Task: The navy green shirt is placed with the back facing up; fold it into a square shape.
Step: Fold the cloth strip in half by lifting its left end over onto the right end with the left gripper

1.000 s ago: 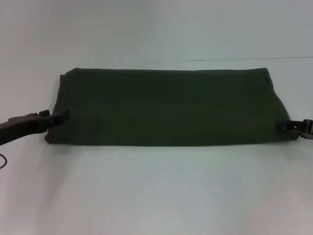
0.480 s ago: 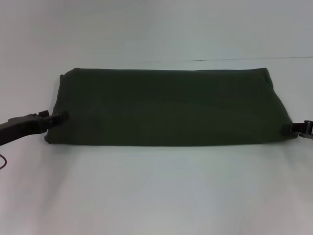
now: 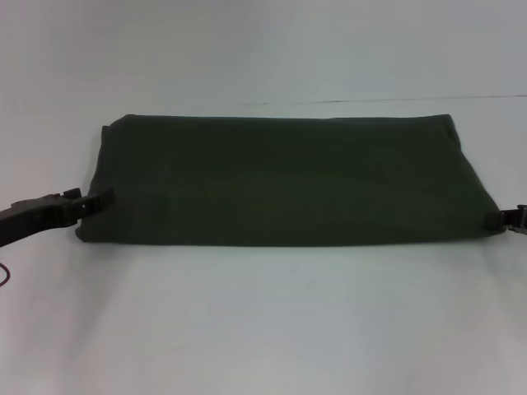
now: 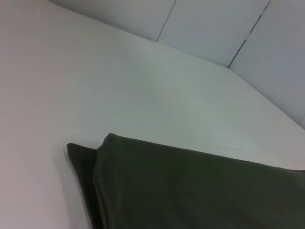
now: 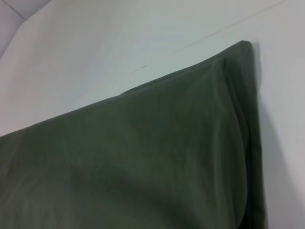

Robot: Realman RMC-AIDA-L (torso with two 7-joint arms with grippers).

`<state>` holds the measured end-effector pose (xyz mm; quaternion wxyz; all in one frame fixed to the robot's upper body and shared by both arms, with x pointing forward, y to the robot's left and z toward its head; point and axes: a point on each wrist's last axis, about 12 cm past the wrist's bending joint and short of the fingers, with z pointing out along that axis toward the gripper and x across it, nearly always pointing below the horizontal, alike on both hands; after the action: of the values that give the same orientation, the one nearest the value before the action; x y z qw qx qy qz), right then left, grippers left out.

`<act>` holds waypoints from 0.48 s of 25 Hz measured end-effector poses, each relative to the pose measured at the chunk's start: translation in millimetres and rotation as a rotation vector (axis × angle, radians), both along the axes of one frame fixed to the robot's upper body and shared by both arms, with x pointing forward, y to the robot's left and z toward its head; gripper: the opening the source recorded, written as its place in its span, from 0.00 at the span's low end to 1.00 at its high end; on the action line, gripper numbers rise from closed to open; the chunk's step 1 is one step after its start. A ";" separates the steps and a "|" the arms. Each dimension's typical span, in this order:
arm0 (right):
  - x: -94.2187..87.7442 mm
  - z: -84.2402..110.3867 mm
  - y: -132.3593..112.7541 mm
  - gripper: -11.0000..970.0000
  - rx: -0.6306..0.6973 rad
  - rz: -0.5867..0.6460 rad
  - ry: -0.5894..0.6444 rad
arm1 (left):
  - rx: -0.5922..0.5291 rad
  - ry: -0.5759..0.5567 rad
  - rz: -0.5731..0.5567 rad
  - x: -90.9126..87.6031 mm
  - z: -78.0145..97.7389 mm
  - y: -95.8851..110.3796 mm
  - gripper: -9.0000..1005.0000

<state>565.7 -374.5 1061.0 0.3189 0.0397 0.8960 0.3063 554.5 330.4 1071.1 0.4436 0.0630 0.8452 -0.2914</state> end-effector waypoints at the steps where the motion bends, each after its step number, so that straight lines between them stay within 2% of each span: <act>1: -0.3 -0.1 -0.5 0.05 -0.001 -0.001 0.000 | 0.000 0.000 0.000 0.0 0.0 0.0 0.72; 5: -1.7 -0.4 -2.1 0.03 -0.002 -0.005 -0.001 | -0.001 0.001 0.001 -0.4 -0.5 0.0 0.72; 12: -2.6 -1.3 -0.3 0.10 -0.008 0.011 -0.013 | -0.003 0.003 0.003 -0.6 -0.7 -0.2 0.72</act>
<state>563.1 -374.7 1059.7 0.3232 0.0313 0.8954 0.3046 554.0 330.1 1070.4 0.4428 0.0608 0.8454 -0.2923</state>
